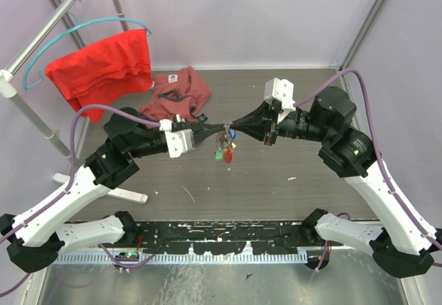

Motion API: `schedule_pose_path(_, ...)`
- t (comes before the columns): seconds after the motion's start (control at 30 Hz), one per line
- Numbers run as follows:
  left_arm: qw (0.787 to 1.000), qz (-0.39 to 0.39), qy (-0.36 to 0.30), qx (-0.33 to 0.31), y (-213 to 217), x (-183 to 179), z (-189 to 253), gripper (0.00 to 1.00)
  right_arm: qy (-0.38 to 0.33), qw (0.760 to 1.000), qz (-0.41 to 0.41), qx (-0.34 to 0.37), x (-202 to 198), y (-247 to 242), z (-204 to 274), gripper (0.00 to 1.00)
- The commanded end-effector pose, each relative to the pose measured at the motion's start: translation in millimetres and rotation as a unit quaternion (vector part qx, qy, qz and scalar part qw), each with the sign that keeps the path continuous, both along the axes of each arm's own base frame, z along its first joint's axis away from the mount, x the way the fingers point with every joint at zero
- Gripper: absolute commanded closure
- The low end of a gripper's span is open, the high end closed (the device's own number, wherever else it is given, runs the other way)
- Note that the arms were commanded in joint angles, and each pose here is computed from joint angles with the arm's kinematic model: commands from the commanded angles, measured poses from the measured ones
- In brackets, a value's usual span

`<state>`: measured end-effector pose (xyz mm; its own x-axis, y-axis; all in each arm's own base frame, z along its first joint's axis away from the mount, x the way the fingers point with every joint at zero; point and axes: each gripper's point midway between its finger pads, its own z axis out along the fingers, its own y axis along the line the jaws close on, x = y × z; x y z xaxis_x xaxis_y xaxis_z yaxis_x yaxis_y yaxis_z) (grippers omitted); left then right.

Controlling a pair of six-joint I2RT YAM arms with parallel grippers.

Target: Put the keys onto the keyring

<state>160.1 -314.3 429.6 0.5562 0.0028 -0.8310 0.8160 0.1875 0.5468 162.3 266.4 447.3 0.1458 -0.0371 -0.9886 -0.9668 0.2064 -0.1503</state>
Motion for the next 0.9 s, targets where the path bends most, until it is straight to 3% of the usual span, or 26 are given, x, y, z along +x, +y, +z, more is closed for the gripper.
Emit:
schedule_pose_path(0.0, 0.999, 0.006, -0.023, -0.027, 3, 0, 21, 1.00, -0.012, 1.000, 0.004, 0.004, -1, 0, 6, 0.99)
schedule_pose_path(0.87, 0.999, 0.004, -0.023, -0.027, 2, -1, 21, 1.00, -0.004, 0.999, -0.031, 0.015, 10, -2, 10, 0.99)
